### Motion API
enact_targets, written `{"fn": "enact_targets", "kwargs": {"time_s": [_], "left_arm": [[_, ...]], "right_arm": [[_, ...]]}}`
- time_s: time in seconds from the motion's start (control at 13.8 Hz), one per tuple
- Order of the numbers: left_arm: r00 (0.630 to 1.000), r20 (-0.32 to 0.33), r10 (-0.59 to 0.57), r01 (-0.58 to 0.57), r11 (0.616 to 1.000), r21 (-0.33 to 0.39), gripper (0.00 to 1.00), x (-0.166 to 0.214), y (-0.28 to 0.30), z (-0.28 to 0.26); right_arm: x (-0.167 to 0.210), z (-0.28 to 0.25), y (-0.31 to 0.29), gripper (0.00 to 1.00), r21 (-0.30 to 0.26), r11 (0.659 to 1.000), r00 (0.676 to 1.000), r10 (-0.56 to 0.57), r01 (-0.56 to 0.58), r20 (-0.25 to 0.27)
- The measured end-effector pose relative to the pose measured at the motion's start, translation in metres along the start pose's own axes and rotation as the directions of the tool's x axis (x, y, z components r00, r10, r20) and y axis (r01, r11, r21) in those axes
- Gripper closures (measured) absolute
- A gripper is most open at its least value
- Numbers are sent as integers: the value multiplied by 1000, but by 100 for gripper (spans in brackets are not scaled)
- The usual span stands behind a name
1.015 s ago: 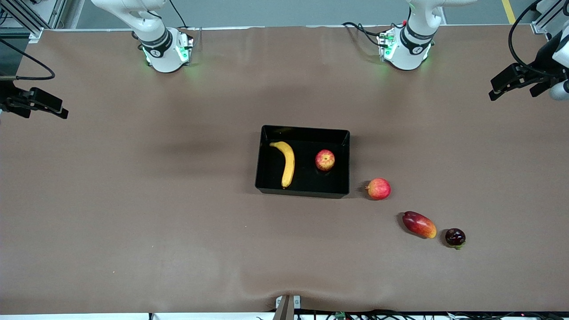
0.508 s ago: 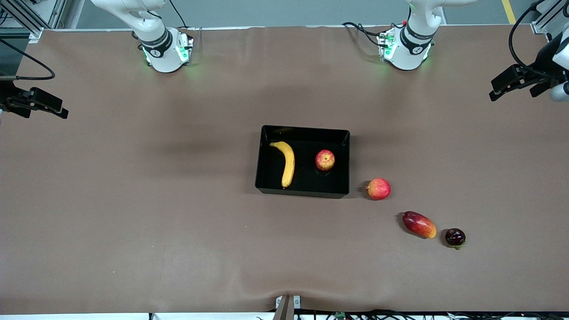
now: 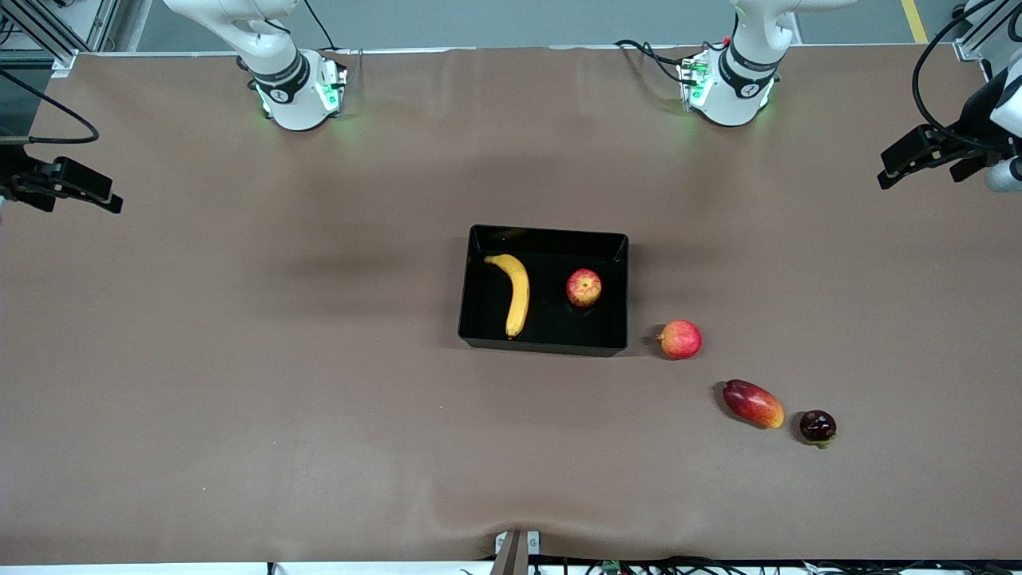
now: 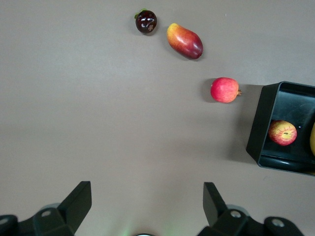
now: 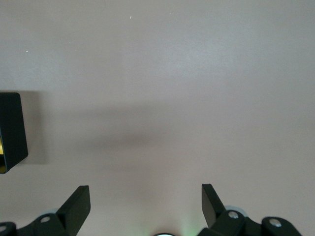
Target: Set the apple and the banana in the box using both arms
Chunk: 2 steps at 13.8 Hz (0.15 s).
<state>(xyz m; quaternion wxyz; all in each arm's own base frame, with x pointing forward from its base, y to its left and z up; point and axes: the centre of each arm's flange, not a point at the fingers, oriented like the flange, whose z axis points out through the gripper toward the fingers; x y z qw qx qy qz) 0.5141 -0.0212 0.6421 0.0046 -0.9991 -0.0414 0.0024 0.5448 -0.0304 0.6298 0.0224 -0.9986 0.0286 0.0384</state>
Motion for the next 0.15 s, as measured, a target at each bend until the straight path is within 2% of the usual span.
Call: {"fn": "enact_targets", "kwargs": {"time_s": [0.15], "left_arm": [[1000,1,4,-4,1000,0,0,0,2,1]], "right_arm": [[0,0,0,0,0,1000,1000,0,0,1]]}}
